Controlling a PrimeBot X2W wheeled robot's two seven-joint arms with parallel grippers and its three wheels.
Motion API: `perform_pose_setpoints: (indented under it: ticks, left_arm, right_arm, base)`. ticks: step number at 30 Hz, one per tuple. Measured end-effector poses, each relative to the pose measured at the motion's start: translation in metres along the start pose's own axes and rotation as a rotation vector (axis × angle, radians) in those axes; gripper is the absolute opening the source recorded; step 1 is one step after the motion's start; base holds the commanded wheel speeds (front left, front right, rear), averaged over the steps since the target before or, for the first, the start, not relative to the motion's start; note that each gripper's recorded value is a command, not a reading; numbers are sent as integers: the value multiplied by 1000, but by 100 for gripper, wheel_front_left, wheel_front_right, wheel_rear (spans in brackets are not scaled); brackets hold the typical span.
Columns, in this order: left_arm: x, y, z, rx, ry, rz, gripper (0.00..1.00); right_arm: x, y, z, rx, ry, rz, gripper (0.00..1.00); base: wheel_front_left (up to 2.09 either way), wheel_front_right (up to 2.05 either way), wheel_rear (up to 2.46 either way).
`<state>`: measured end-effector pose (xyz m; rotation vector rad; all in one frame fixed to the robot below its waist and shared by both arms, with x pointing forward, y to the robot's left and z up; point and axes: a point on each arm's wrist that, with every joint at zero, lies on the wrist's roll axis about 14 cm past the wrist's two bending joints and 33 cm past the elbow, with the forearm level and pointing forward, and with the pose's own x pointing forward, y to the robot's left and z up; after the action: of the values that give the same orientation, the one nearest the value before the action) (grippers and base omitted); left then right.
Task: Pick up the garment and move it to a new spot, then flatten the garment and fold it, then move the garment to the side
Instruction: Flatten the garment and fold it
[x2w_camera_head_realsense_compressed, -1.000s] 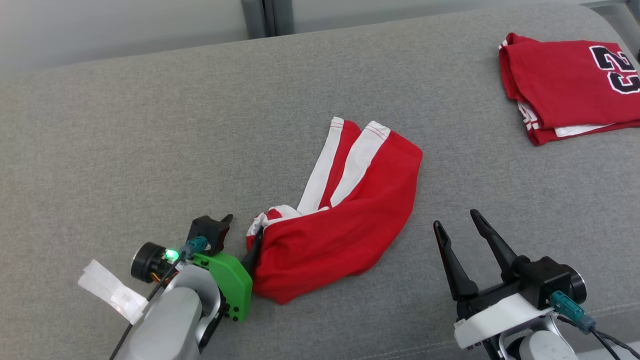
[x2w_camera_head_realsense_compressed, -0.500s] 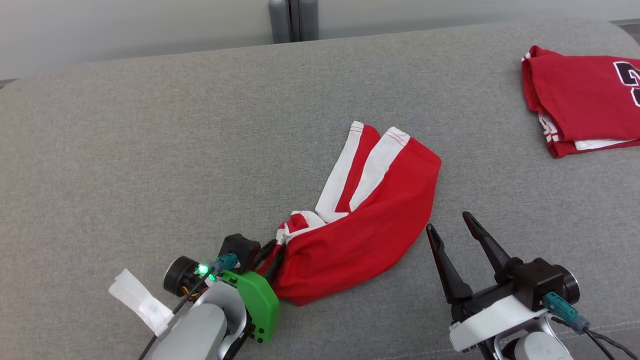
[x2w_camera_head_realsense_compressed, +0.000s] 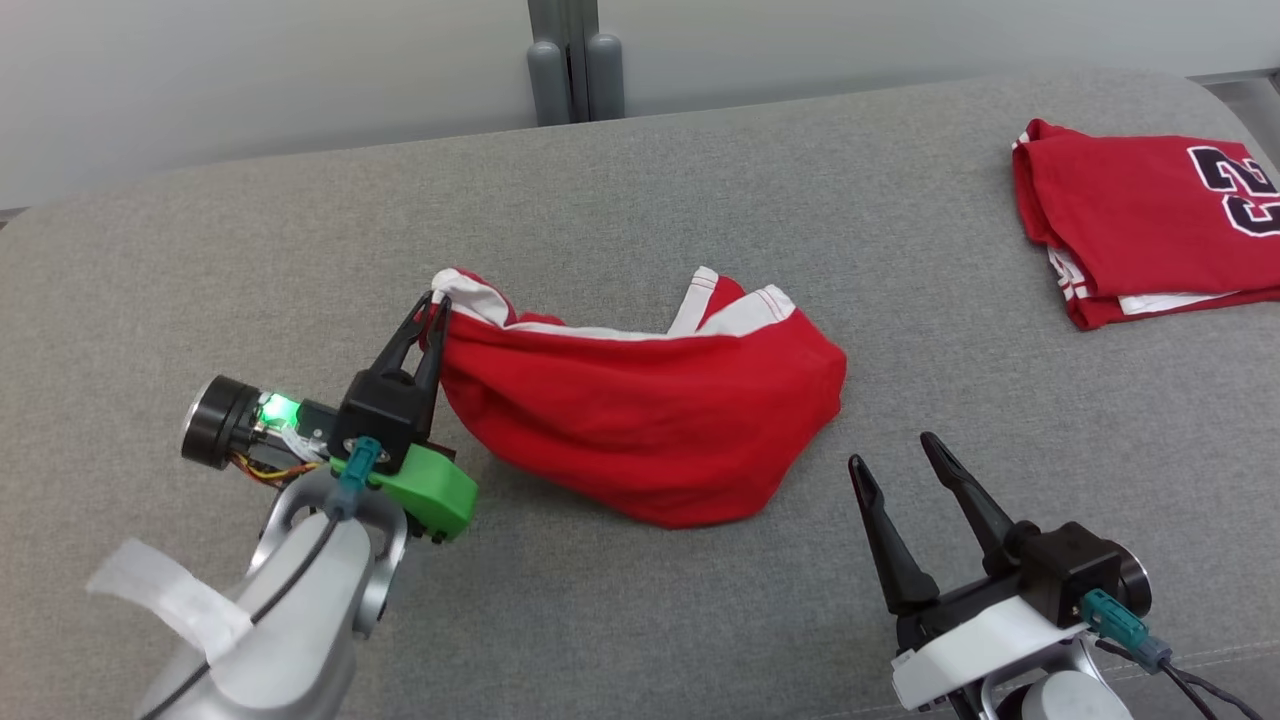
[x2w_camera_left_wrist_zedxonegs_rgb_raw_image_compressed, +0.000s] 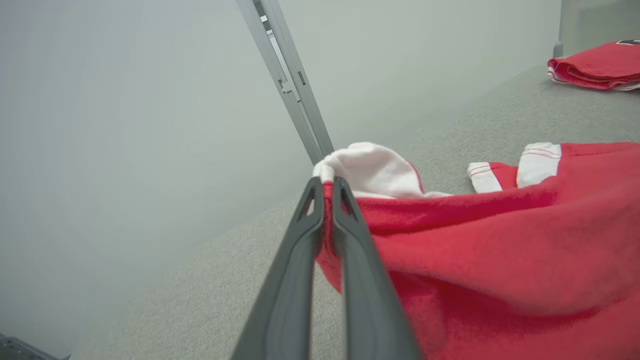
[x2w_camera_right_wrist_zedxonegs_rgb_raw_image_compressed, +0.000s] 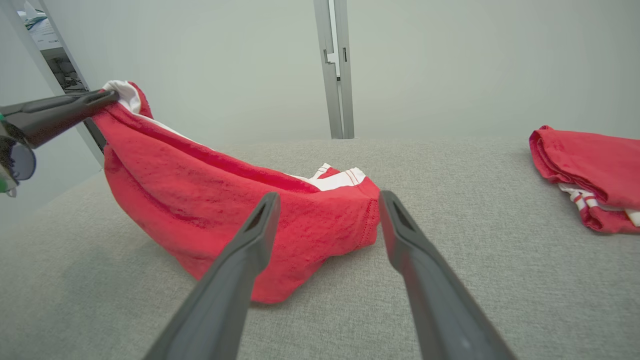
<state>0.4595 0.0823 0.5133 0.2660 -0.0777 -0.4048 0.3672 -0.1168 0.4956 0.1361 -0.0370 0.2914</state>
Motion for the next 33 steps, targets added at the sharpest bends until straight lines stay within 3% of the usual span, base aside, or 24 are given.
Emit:
perform_pose_setpoints:
  ticks: [3, 6, 10, 11, 12, 13, 23, 33]
  left_arm:
    - [-16, -22, -6, 50, -2, -58, 0]
    - [-53, -69, -48, -7, 119, -159, 0]
    - [-80, -107, -66, -100, 190, -228, 0]
    - [-87, -117, -69, -129, 208, -250, 35]
    - [-93, -125, -72, -154, 225, -264, 43]
    - [-97, -128, -74, -172, 234, -269, 100]
    - [-98, -112, -52, -216, 197, -228, 100]
    - [-82, -85, -50, -114, 228, -245, 100]
  right_arm:
    - [0, 2, 1, 3, -3, 2, 100]
    - [1, 2, -2, 8, 2, 2, 100]
    - [3, 1, -4, 10, 8, 2, 100]
    - [3, 2, -5, 10, 13, 4, 100]
    - [3, 3, -7, 12, 19, 8, 100]
    - [3, 4, -8, 12, 21, 11, 100]
    - [4, 10, -4, 6, 10, 34, 100]
    - [1, 8, -6, 16, 15, 24, 100]
  base:
    - [0, 0, 0]
    - [0, 0, 0]
    - [0, 0, 0]
    - [0, 0, 0]
    - [0, 0, 0]
    - [0, 0, 0]
    - [0, 0, 0]
    - [0, 0, 0]
